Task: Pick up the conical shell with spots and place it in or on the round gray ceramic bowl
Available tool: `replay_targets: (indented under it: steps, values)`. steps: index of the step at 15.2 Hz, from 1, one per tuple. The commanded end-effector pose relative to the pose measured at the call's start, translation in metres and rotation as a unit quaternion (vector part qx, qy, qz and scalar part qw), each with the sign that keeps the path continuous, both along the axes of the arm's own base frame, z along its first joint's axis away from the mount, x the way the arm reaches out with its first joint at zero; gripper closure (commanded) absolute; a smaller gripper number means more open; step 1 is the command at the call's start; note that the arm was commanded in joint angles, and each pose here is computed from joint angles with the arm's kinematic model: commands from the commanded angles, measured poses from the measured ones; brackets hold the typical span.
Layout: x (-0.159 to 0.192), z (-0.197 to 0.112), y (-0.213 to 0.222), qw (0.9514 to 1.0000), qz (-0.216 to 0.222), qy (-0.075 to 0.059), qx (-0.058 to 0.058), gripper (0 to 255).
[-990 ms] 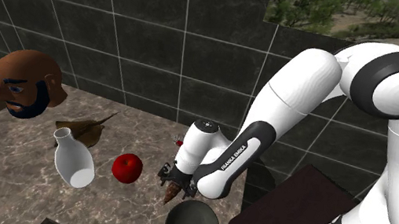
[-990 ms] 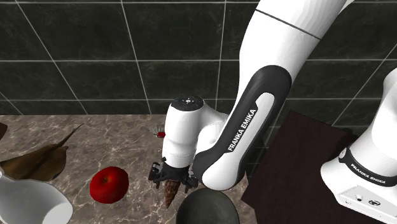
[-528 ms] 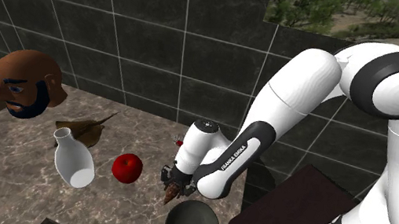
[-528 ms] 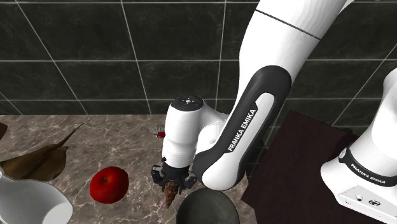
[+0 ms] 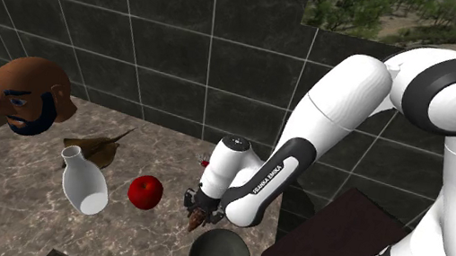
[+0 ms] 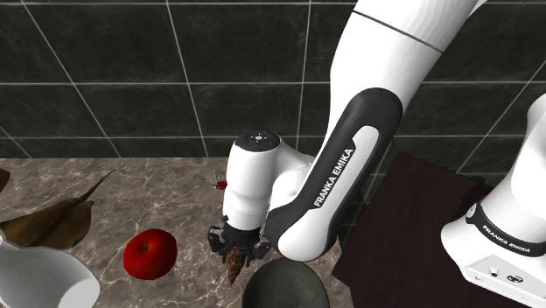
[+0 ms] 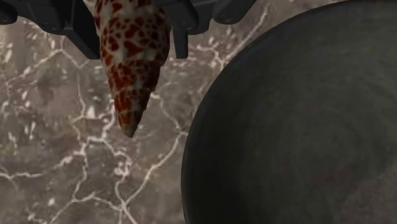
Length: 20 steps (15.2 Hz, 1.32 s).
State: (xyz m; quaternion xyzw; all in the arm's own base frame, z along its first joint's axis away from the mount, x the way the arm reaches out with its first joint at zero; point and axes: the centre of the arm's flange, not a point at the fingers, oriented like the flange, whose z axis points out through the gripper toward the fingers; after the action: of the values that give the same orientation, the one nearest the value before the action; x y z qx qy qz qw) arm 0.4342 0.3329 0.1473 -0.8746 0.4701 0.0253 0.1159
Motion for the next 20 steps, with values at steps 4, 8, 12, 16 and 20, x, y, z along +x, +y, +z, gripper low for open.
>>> replay_targets:
  steps: [4, 8, 12, 16, 20]
  values:
    - [0.000, 0.024, 0.000, 1.0000, 0.000, 0.000, 0.000, 255]
    - [0.000, 0.045, 0.000, 1.0000, 0.000, 0.000, 0.000, 255]
    - [0.000, 0.066, 0.000, 1.0000, 0.000, 0.000, 0.000, 255]
    - [0.000, 0.087, 0.000, 1.0000, 0.000, 0.000, 0.000, 255]
    - [0.000, 0.108, 0.000, 1.0000, 0.000, 0.000, 0.000, 255]
